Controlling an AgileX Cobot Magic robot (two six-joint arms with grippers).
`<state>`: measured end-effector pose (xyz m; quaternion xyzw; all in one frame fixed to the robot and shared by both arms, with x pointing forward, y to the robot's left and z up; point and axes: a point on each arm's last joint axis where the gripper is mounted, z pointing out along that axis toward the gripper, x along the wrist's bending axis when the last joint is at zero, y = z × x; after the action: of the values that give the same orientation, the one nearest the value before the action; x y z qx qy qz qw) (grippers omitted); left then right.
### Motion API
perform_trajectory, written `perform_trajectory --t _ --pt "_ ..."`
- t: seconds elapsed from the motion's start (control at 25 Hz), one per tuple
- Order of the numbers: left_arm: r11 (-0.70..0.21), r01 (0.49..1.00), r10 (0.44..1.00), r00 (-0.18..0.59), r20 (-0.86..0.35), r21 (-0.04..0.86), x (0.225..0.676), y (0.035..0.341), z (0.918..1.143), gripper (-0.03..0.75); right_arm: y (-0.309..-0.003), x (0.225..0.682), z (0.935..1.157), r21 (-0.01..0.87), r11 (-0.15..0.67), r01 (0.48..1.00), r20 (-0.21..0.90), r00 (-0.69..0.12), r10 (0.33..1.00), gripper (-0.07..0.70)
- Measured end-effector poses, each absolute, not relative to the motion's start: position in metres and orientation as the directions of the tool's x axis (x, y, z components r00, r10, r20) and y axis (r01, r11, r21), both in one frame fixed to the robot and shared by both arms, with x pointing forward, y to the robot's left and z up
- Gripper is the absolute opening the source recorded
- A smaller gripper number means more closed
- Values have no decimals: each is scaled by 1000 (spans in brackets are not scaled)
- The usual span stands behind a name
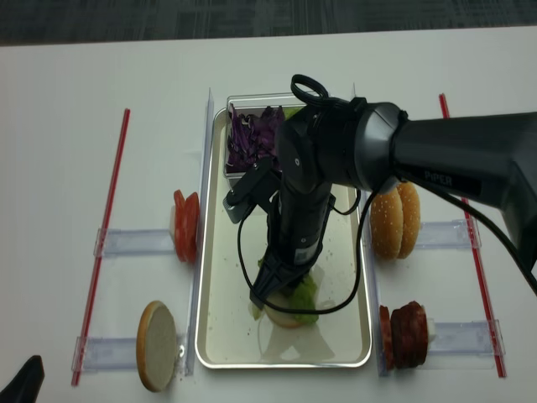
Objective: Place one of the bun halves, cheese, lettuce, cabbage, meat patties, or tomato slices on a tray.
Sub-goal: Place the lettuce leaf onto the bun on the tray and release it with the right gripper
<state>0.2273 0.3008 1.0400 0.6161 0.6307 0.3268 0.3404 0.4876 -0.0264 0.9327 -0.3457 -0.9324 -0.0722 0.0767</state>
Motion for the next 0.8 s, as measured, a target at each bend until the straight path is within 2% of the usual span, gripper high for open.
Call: perform_trajectory --t 0.12,0.24,0.8 --pt "27 555 1000 -9 -27 832 227 301 1040 472 -26 488 933 81 751 656 193 -749 634 440" --pt "27 555 1000 -9 -27 832 227 301 1040 472 -27 487 933 80 751 655 193 -750 633 509" --pt "27 555 1000 -9 -27 832 227 301 1040 472 -26 486 937 52 756 653 215 -747 630 531"
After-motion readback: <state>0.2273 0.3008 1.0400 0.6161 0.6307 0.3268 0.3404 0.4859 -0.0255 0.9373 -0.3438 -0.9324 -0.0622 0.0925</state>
